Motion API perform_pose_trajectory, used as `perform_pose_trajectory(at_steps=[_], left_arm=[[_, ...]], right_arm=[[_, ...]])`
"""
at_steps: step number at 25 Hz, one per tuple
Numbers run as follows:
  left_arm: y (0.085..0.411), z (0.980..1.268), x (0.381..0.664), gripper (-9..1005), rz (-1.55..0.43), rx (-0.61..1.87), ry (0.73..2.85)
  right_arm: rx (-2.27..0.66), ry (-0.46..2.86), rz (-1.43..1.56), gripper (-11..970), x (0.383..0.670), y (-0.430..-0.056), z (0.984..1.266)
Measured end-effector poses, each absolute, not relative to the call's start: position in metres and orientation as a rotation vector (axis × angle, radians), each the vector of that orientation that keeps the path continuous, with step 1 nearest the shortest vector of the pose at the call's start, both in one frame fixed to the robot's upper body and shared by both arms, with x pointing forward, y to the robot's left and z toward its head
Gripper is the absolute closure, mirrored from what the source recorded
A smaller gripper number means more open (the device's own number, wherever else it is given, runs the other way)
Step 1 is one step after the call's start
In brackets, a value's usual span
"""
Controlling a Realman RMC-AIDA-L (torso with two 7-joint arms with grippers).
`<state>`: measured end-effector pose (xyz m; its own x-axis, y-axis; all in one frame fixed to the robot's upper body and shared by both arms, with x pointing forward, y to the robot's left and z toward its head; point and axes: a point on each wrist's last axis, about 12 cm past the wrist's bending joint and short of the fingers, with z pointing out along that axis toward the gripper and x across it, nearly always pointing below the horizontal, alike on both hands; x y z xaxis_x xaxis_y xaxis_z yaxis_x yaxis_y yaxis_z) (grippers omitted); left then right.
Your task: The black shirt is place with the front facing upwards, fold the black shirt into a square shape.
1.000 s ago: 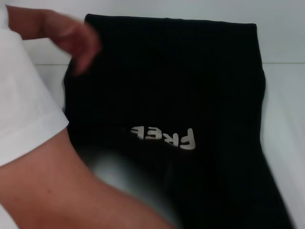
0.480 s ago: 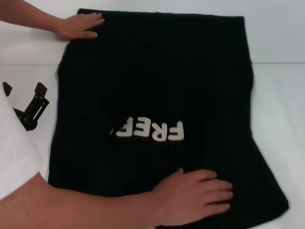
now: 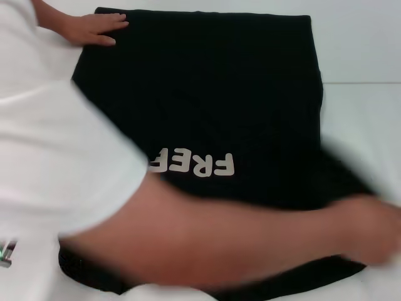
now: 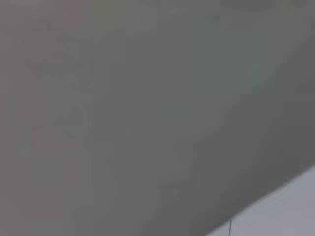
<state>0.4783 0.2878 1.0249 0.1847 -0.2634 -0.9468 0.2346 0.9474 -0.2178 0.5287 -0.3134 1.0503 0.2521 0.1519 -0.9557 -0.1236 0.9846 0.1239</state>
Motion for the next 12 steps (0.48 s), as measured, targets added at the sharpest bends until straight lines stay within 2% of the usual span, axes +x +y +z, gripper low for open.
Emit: perform_pose_trajectory(at_steps=[12], left_arm=[[0.2878,1.0249,0.4783,58,-0.351,-0.025,1.34]], right_arm=[[0.027,1.304,0.189,64,0.5284,-0.3127,1.0499]])
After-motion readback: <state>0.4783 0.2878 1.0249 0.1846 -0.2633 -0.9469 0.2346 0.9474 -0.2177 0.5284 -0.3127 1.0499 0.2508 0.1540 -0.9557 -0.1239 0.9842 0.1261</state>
